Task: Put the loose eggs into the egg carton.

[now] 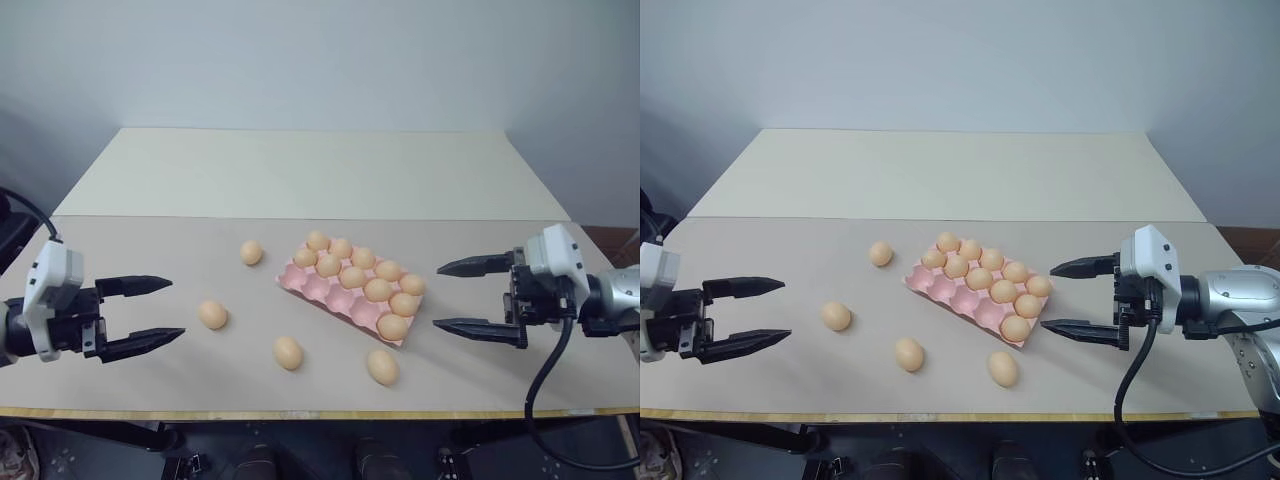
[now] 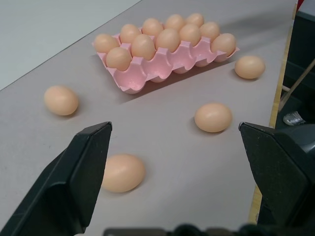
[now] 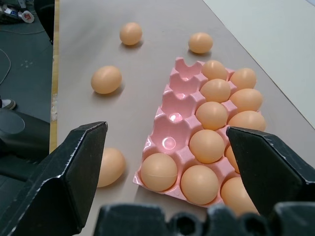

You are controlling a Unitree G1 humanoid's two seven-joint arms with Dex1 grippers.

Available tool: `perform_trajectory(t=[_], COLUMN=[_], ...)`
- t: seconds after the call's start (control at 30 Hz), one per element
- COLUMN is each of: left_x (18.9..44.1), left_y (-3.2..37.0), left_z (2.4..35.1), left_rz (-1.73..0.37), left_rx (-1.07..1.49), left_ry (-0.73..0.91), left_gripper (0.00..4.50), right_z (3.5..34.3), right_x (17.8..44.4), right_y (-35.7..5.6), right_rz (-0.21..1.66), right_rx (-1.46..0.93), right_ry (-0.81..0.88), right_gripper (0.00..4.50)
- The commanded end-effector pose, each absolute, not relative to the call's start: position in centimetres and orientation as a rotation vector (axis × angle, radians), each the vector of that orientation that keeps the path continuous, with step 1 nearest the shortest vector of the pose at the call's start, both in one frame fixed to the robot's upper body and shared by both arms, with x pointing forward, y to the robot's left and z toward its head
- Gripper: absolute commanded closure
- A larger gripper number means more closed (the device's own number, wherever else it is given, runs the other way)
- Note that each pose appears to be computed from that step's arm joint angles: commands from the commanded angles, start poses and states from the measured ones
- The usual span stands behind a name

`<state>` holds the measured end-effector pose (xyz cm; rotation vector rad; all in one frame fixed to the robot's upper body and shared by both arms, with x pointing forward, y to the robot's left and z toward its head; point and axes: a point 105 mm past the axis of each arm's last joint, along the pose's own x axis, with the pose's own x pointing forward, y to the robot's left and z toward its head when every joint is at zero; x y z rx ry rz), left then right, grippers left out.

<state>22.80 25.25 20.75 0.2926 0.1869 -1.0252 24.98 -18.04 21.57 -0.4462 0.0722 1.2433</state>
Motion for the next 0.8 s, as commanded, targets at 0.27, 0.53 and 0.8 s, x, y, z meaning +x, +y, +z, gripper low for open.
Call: perform_trajectory(t=[0.27,0.53,0.8], left_x=[22.9,23.1,23.2], left_y=[25.2,24.4,23.2], left_z=[21.8,21.8,21.6], left_rz=[-1.032,-1.099,-1.214], left_rx=[0.341,0.346,0.341], left_ry=[0.152,0.139,0.158], left_gripper=[0.02,0.02,0.02], right_z=[22.7,22.9,21.0], right_x=[24.8,24.9,23.5], right_y=[-18.0,-17.9,-15.8], right_rz=[1.238,1.246,1.347], right_rx=[-0.476,-0.509,-0.575], right_ry=[0.02,0.03,0.063], right_gripper=[0.0,0.0,0.0])
